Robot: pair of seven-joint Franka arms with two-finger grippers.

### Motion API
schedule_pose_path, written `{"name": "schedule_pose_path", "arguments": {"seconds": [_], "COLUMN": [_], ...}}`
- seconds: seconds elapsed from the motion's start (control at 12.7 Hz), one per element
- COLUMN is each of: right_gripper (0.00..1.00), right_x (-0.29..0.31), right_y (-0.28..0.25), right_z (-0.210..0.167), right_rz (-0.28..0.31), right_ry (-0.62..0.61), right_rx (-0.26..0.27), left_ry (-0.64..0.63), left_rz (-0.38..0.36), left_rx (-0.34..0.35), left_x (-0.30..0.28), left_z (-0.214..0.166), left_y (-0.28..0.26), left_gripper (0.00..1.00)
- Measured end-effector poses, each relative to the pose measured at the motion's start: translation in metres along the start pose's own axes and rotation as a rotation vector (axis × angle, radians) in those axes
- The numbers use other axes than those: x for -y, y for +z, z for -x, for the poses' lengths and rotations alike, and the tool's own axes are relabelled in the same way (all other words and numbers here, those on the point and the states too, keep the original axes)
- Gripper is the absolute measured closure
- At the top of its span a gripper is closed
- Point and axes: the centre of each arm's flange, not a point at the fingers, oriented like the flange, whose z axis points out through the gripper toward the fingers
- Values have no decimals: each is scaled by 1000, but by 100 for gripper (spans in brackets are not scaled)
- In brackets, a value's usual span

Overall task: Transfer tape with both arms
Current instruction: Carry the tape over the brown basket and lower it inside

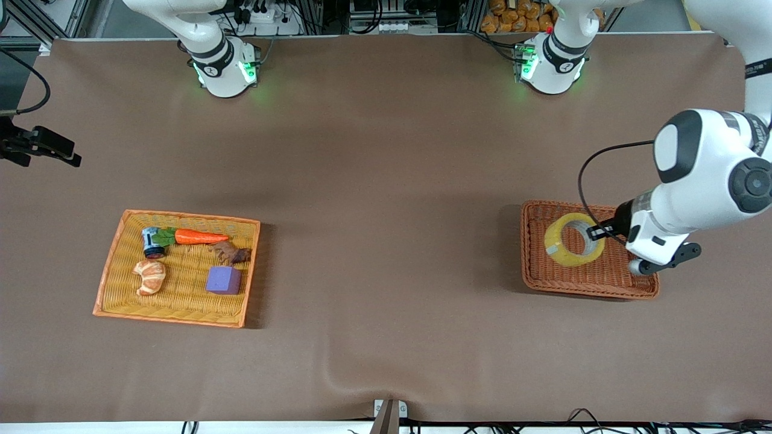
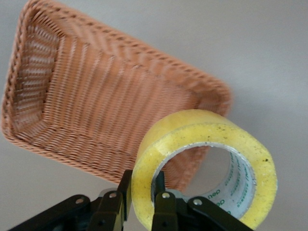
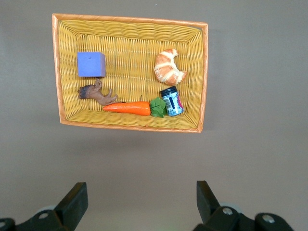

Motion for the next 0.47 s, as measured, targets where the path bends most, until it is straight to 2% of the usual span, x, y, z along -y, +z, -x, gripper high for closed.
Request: {"name": "schedule_pose_path", "arguments": {"seconds": [0.16, 0.47], "right_gripper": [0, 0], "right_x": [1, 3], "right_y": [1, -1], "right_z": [-1, -1], "right_rz": [-1, -2], "right_ry": [-2, -5], "right_rx": [1, -4], "left_ry": [19, 121], "left_rz": [-1, 24], "left_rx": [23, -17], "left_x": [25, 82], "left_z": [-5, -18], "left_y": [22, 74], "left_gripper": [78, 78]}}
